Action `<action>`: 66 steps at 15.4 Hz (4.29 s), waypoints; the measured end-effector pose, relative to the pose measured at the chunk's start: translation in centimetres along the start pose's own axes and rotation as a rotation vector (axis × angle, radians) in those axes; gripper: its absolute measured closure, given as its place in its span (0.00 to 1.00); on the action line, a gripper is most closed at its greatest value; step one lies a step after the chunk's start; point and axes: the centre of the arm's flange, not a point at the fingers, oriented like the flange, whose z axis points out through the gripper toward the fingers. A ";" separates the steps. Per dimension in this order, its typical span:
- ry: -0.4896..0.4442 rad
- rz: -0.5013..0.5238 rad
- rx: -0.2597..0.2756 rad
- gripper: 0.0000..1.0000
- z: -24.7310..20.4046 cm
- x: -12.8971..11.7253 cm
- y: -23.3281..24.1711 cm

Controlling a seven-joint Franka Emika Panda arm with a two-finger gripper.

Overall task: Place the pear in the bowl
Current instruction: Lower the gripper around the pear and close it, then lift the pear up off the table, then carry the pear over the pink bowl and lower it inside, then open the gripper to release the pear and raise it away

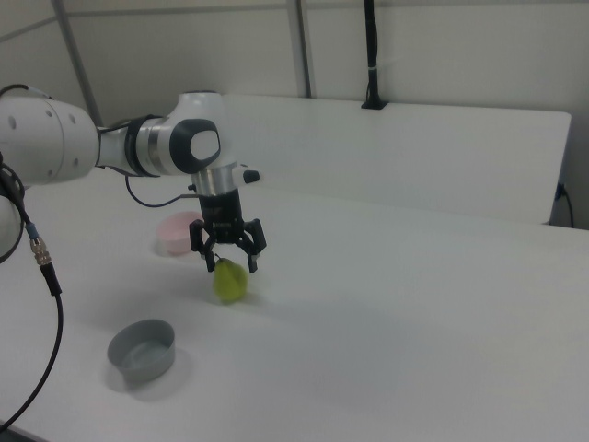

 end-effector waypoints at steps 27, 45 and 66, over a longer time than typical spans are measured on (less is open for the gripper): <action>0.088 0.068 -0.005 0.30 -12.6 -5.5 1.3; 0.434 0.157 0.067 0.30 -12.3 4.0 -16.2; 0.385 0.144 0.051 0.01 -4.0 7.5 -21.1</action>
